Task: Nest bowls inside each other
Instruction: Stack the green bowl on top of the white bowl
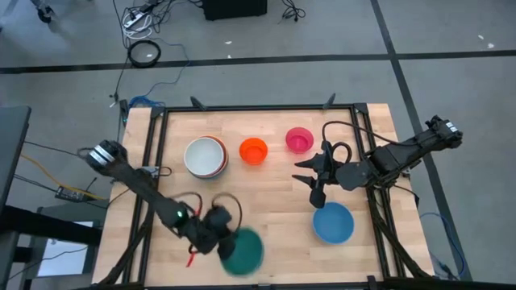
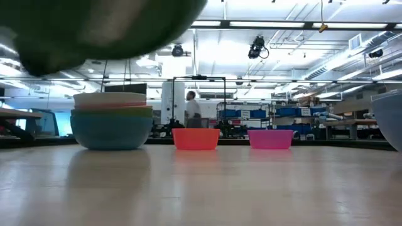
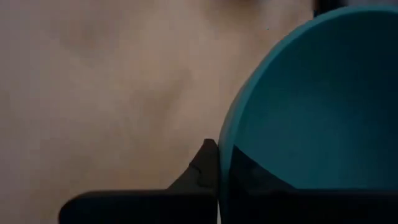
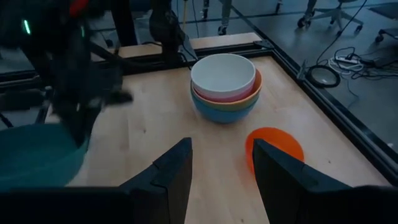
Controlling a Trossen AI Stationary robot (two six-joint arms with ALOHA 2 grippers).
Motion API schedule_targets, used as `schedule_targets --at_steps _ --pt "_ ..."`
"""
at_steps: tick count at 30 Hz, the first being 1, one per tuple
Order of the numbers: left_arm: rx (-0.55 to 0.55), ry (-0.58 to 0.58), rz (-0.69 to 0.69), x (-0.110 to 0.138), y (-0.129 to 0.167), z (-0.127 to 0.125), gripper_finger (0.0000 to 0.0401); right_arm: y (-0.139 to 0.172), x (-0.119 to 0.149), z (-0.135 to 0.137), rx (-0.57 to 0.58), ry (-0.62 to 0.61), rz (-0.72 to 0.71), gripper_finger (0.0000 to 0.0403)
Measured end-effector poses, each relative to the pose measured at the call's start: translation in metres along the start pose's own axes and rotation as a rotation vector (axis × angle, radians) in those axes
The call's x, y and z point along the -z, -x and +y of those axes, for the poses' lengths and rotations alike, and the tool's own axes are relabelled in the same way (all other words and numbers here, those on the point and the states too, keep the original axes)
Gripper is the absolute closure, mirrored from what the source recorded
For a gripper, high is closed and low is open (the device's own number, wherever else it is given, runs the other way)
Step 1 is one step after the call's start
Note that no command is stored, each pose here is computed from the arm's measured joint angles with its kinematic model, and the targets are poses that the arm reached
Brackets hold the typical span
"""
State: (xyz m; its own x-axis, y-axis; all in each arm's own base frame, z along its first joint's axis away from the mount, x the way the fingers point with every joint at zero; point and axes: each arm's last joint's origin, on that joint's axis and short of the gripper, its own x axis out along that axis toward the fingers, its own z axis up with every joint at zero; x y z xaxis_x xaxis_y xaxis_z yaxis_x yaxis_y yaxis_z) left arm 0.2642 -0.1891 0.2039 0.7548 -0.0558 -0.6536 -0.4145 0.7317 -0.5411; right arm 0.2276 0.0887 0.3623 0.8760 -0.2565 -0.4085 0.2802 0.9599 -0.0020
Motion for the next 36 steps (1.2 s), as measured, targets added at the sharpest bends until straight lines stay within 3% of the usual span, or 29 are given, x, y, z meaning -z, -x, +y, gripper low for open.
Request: schedule_targets --at_steps 5,9,11,15,21,30,36 --pt "-0.419 -0.171 -0.146 -0.052 0.063 0.006 0.0397 -0.002 0.001 0.001 0.009 0.004 0.004 0.0247" --pt "-0.689 -0.215 -0.220 -0.090 0.113 0.014 0.0397 -0.009 0.004 0.005 0.023 0.017 0.018 0.0247" --pt "-0.775 -0.234 -0.253 -0.104 0.126 0.016 0.0397 -0.013 0.005 0.007 0.029 0.024 0.023 0.0247" --pt "-0.830 -0.235 -0.256 -0.128 0.137 0.027 0.0397 -0.026 0.010 0.012 0.045 0.041 0.046 0.0247" --pt "-0.977 -0.224 -0.195 -0.142 0.126 0.055 0.0397 -0.041 0.016 0.022 0.040 0.053 0.071 0.0247" --pt "-1.189 -0.192 -0.086 -0.143 0.106 0.105 0.0397 -0.043 0.011 0.027 -0.008 0.019 0.029 0.0247" --pt "-1.238 -0.176 -0.031 -0.135 0.098 0.122 0.0397 -0.042 0.011 0.027 -0.012 0.020 0.031 0.0247"
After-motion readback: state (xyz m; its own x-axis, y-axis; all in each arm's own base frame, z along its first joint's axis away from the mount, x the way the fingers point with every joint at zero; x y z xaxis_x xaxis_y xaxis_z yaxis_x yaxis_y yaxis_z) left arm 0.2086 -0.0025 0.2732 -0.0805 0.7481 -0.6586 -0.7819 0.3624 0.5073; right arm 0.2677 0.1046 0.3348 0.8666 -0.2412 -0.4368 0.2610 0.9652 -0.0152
